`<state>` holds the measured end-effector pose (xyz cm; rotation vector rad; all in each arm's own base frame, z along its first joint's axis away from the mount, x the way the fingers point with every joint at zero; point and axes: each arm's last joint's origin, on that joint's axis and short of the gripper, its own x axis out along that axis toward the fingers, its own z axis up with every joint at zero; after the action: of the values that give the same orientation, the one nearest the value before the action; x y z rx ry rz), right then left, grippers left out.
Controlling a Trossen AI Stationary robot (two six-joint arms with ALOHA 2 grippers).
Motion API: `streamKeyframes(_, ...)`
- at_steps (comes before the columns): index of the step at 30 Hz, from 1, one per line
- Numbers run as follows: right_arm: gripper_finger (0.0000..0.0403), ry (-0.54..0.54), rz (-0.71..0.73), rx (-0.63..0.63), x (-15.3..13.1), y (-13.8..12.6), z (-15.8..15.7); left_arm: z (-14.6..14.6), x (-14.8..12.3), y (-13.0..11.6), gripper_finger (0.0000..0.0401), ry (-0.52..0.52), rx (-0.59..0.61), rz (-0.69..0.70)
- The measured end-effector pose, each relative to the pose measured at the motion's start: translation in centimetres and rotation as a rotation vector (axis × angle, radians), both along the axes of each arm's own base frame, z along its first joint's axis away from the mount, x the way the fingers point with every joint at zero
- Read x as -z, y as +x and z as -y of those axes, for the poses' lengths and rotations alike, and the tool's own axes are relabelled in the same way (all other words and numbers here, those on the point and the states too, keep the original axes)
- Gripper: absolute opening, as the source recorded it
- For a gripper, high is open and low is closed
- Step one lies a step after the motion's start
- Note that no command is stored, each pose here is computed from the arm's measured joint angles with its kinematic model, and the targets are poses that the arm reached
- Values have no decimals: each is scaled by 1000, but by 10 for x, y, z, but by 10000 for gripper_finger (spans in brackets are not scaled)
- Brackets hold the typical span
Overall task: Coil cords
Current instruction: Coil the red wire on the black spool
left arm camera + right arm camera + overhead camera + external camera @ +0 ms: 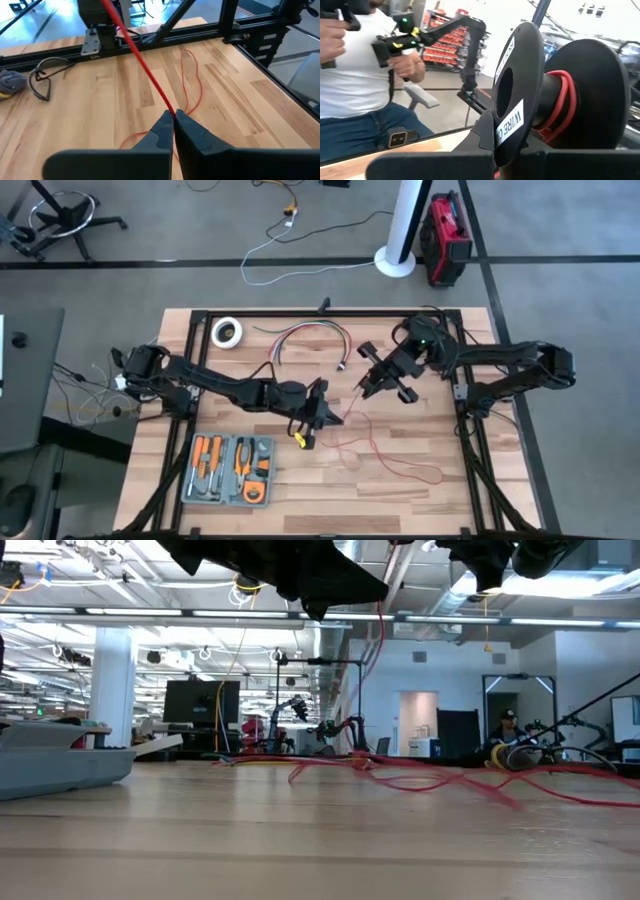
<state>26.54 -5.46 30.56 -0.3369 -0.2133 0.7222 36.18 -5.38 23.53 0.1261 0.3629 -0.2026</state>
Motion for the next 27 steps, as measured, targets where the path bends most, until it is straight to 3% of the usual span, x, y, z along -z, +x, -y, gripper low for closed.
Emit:
streamKeyframes(6, 0, -3, -5, 39, 1, 1, 1, 0, -1, -2, 0, 0, 1, -7)
streamKeyframes(11, 0, -22, -63, 56, 9, 1, 2, 8, -19, -13, 0, 68, 62, 31)
streamKeyframes(17, 0, -17, -112, 9, 14, 2, -3, 7, -54, -24, 0, 185, 10, 12)
streamKeyframes(27, 0, -35, -240, -28, 31, 2, -12, 6, -121, -26, 0, 351, 22, -13)
